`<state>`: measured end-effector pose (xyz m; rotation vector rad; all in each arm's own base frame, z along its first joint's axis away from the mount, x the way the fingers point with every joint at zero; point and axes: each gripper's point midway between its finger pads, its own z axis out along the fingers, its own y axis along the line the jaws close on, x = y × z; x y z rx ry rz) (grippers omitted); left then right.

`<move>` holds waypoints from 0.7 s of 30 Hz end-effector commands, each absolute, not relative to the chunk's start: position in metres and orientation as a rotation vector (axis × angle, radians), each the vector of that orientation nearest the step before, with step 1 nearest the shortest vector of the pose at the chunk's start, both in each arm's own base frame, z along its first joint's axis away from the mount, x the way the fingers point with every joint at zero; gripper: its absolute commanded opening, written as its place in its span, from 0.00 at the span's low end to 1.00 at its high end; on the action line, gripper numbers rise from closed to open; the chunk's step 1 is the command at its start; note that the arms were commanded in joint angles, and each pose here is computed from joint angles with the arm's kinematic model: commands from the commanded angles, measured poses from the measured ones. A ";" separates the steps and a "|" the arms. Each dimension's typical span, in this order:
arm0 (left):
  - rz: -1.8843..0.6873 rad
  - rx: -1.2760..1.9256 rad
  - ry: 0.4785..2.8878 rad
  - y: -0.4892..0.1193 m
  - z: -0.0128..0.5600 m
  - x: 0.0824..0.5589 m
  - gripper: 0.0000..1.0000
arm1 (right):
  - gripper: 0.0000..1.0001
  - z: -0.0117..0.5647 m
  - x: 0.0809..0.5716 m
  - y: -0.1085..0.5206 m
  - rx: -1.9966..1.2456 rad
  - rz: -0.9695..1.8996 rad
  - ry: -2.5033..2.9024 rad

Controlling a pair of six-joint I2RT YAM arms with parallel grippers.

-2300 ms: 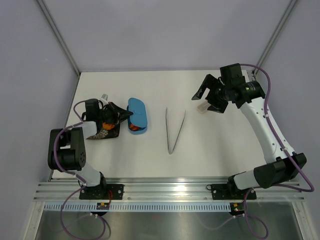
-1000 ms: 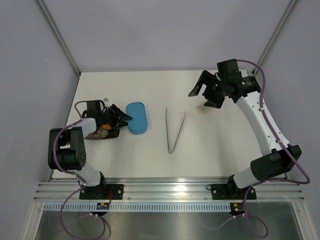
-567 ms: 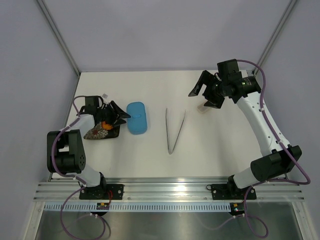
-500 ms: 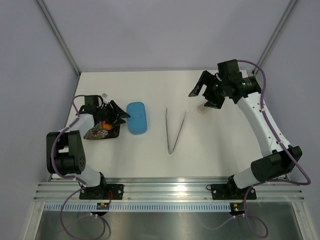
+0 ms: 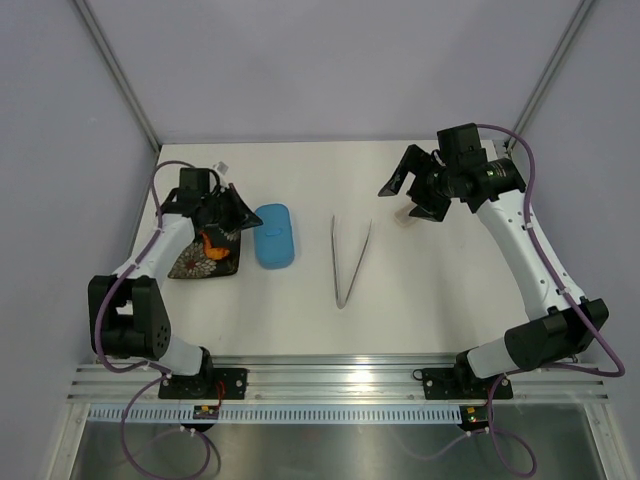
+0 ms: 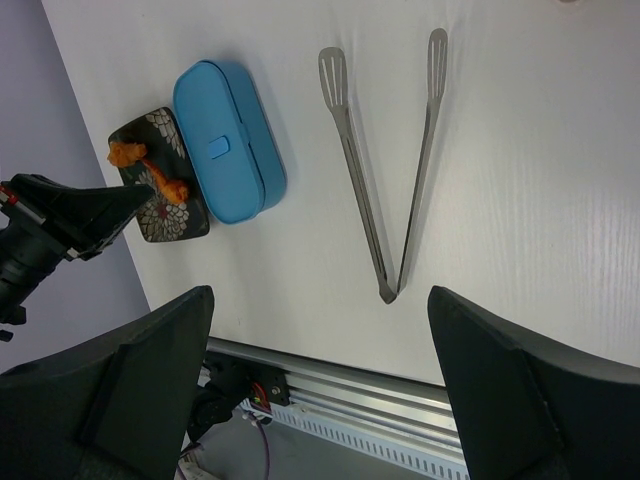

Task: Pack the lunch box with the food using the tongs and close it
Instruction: Close the box lid on the packing box.

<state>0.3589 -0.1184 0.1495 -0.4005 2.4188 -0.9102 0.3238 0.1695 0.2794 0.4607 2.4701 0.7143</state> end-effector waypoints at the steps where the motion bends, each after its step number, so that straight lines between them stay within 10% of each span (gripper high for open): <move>1: -0.818 -0.310 2.444 -0.135 0.159 0.362 0.00 | 0.96 0.295 0.323 0.174 0.443 0.772 2.414; 21: -0.620 -0.237 2.652 -0.146 0.078 0.349 0.00 | 0.96 0.293 0.318 0.173 0.429 0.770 2.433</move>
